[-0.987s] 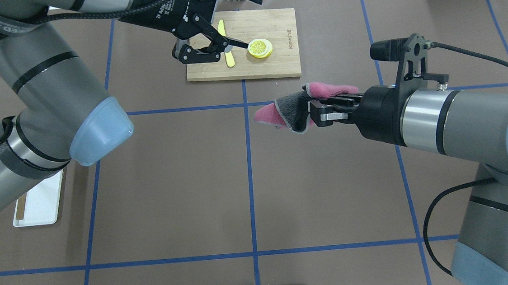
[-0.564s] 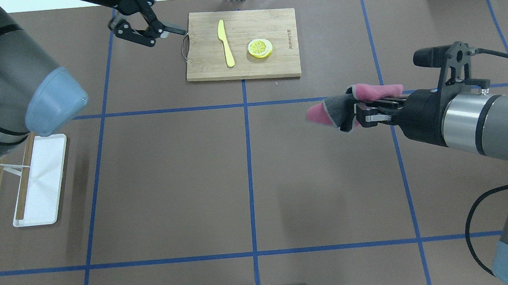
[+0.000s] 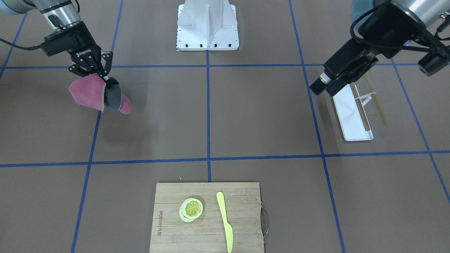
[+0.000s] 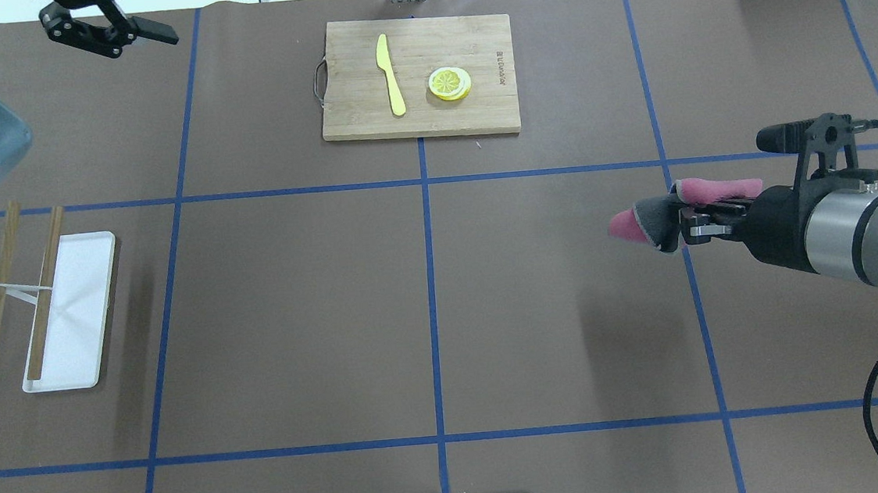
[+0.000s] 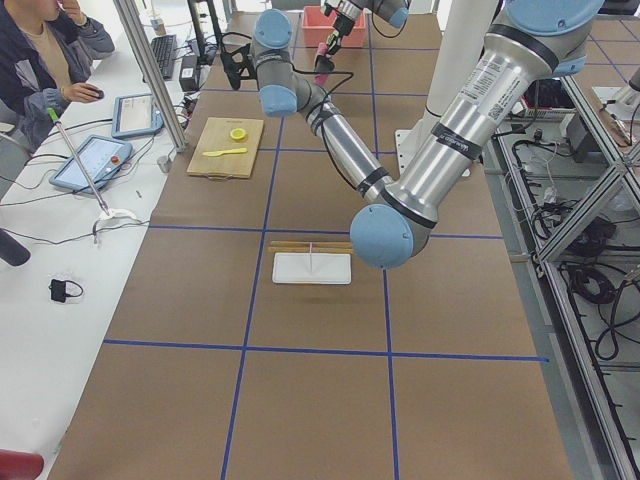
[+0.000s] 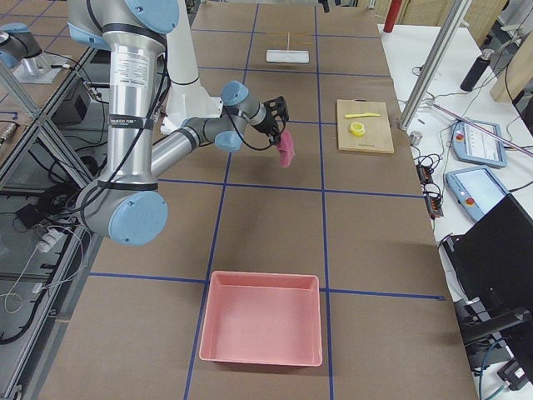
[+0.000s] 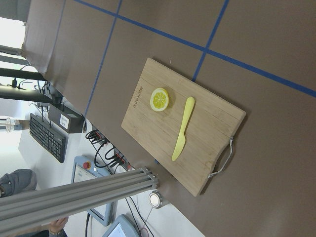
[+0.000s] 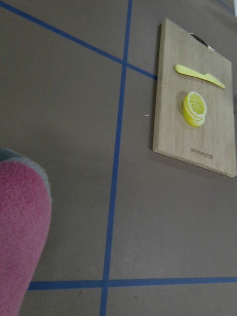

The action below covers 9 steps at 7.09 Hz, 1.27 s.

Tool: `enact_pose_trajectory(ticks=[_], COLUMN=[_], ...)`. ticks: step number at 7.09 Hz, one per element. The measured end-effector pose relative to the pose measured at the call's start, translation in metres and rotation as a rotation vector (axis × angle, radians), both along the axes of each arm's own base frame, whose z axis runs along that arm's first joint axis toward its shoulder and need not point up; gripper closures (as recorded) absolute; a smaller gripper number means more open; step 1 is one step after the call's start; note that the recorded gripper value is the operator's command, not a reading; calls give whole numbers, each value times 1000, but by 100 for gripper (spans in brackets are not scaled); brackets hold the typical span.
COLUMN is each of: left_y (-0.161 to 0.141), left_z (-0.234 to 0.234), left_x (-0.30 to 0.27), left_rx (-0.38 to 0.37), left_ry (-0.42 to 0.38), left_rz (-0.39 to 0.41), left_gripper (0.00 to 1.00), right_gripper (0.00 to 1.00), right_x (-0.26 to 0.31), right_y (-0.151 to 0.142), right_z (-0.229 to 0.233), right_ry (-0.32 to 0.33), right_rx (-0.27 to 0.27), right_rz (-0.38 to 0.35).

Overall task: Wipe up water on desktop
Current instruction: 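Carry the pink cloth with the right gripper while the left arm withdraws, then press the pink cloth on the table and wipe back and forth with the right gripper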

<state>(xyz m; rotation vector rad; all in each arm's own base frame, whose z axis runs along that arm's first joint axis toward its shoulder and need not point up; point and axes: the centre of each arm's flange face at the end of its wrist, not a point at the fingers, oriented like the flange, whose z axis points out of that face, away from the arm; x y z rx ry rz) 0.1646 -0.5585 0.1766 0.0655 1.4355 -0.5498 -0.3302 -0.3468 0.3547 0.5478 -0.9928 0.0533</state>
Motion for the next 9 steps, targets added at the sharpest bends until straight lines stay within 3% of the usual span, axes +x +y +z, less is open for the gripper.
enact_pose_trajectory(ticks=[2,4,7,9], left_y=[-7,-13,0,5], left_z=[45,84,217,286], left_x=[-39,-71,-122,-160], left_rx=[87,162,345,448], left_ry=[-97,-216,-466,-614], left_rz=[6,21,121,233], left_gripper=[2,2,2,2], right_gripper=[100,100,100,100], right_x=[-62,-120,-171,-153], right_y=[-8,0,18,3], right_z=[-11,-55,-75,-61], right_ry=[95,159,169,175], right_rx=[-82,-138,-178,-214], right_rz=[-82,-153,-197,-215])
